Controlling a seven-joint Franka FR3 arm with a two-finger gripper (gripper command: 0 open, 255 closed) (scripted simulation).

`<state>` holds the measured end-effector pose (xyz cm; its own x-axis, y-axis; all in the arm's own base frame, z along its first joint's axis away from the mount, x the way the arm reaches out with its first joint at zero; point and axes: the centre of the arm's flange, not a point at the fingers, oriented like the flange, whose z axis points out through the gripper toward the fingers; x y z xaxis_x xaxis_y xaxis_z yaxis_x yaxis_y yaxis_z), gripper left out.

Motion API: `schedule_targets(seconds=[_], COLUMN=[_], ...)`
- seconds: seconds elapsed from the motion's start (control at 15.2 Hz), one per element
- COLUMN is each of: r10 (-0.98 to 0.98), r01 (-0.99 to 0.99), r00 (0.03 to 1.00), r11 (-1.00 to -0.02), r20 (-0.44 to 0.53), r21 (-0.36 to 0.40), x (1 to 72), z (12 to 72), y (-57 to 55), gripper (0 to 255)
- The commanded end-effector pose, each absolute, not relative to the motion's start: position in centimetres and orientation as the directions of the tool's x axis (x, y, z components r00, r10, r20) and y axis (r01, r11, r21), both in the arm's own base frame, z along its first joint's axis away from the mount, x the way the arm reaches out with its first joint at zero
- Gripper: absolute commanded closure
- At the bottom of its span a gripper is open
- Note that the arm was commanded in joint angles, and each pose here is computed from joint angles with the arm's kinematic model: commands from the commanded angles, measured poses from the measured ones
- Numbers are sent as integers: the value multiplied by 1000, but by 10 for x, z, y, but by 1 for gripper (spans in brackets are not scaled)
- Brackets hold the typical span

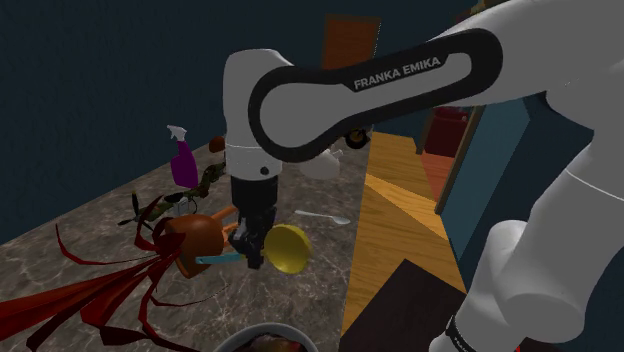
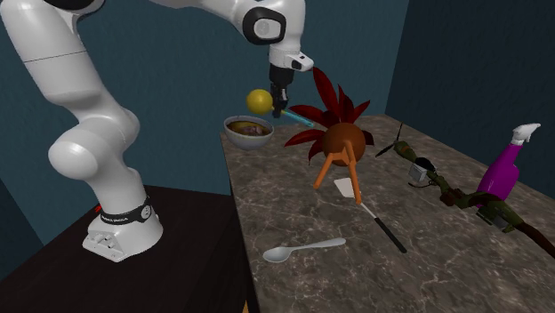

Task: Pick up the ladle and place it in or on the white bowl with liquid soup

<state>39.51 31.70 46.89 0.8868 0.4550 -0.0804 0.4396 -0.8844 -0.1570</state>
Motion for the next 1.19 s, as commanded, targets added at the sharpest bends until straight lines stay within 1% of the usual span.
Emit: schedule_targets(seconds=[0.0, 0.79, 1.12], r10=[455, 455, 455], r01=[439, 439, 439], r00=[887, 887, 887], r11=[-885, -885, -885], r20=[-81, -81, -81], r21=[-157, -157, -157], x=[374, 230, 230], z=[471, 477, 451], y=[327, 395, 395], gripper=[255, 255, 255])
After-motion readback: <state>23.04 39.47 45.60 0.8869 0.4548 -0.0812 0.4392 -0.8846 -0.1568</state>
